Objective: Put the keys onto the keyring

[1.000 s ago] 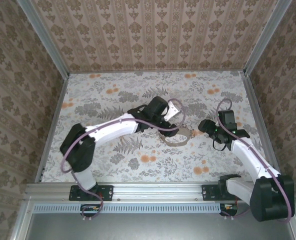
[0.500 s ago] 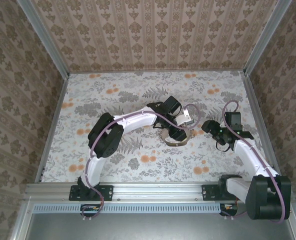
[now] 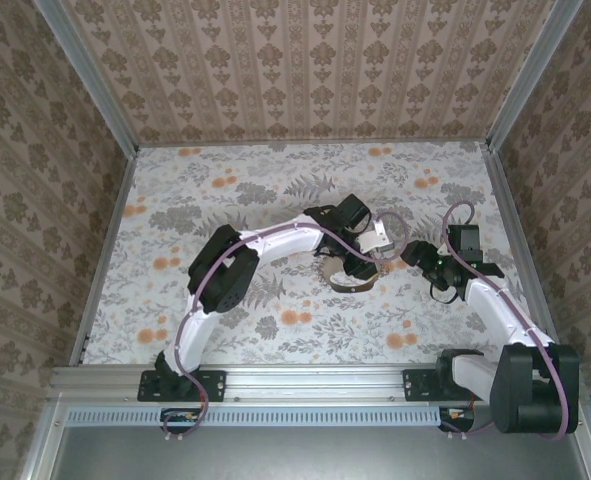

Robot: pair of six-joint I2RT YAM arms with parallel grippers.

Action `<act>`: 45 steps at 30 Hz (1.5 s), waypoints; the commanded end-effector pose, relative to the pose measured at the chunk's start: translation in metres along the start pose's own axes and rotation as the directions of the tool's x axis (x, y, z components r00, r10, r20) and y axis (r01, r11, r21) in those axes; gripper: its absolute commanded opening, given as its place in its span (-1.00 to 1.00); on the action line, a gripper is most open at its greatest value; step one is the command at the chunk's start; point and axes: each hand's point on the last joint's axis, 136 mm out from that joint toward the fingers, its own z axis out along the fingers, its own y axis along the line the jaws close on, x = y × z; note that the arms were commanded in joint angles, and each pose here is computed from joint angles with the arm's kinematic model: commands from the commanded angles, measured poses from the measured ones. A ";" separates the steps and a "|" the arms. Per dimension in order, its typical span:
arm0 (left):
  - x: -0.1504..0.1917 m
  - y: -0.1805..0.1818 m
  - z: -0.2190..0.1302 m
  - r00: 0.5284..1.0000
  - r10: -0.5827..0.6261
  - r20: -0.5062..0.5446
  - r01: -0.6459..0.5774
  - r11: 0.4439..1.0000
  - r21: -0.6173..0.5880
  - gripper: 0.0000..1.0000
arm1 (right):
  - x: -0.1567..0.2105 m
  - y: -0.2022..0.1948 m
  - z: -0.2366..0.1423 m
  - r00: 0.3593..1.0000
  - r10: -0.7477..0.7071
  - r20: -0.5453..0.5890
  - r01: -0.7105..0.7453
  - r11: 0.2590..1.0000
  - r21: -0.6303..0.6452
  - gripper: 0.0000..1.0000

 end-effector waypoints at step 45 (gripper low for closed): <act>-0.013 -0.001 0.030 0.995 0.099 0.018 -0.098 0.994 -0.039 -0.72 | -0.018 -0.029 -0.003 0.993 0.118 0.030 -0.119 0.992 0.034 0.54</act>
